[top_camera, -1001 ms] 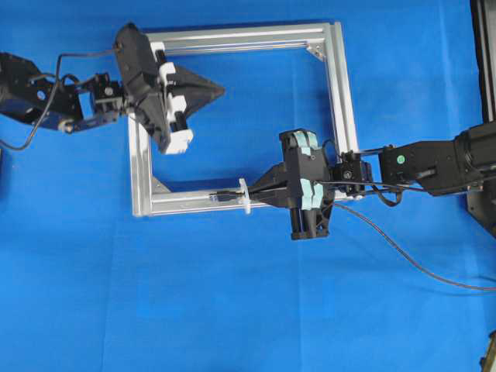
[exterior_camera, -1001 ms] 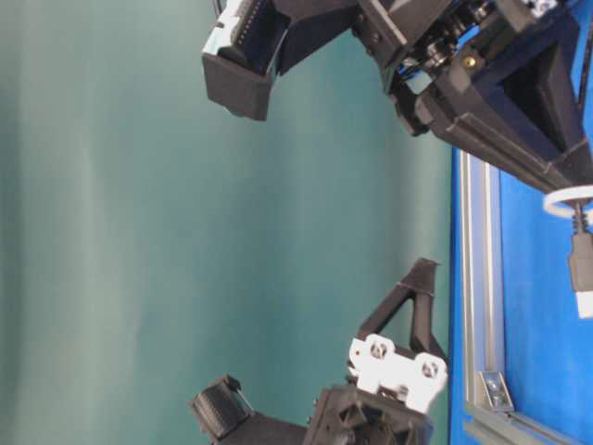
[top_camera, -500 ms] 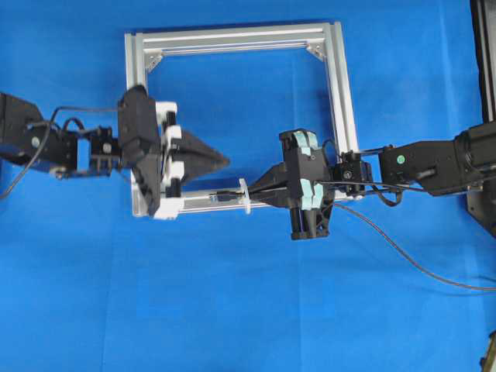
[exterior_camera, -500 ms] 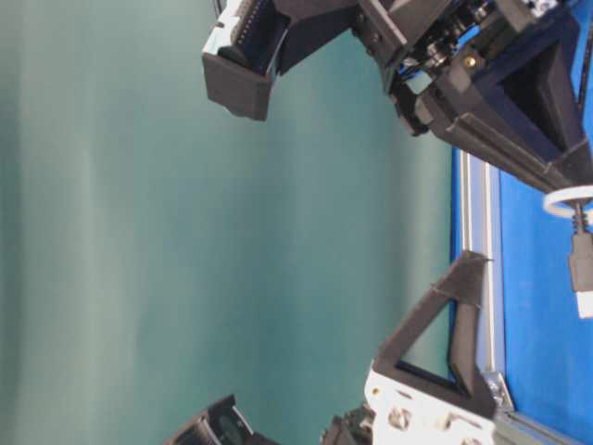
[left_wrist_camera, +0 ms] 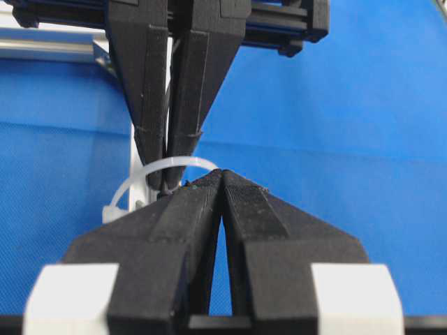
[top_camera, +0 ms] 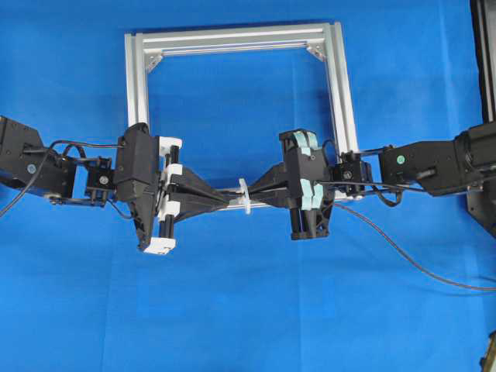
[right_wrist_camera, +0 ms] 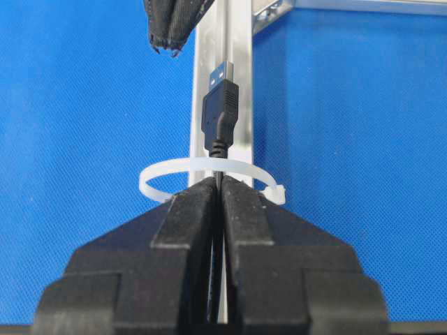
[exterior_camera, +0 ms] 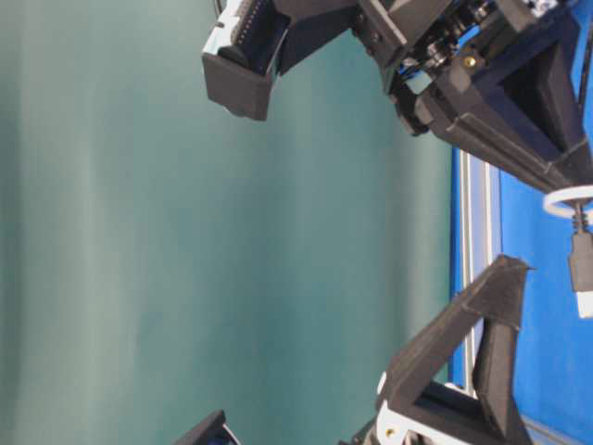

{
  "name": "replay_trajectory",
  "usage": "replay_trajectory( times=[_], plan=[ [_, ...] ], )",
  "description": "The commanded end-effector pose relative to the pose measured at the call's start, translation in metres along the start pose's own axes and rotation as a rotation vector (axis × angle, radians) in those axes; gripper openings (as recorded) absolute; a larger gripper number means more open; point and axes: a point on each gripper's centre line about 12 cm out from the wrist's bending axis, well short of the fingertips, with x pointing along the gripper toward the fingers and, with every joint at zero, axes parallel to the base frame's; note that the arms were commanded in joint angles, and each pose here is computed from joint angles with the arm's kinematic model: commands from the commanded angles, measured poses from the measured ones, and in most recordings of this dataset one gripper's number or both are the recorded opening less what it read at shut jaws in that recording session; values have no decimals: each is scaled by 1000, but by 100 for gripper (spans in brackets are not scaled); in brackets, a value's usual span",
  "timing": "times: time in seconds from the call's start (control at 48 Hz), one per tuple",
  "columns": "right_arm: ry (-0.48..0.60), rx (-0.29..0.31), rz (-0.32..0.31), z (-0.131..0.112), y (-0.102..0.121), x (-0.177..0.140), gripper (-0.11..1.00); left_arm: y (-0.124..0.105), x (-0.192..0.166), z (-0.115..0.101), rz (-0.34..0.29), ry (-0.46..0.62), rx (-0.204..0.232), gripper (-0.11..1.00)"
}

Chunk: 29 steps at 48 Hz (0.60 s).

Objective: Insert the wire through the string loop located in the center.
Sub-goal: 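Move the left gripper toward the plug emerging from the loop, then open the left gripper and close it on the USB plug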

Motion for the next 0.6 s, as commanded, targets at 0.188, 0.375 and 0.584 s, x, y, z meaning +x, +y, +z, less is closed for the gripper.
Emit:
replay_trajectory(
  times=[0.188,0.375,0.584],
  plan=[
    [-38,-5,8,11,2,-1,-2,-2,1,14,-6,-36,7,0],
    [-38,-4,6,11,2,0,-2,-2,1,14,-5,-33,4,0],
    [-38,-4,6,11,2,0,-2,-4,1,12,-9,-22,-1,48]
  ],
)
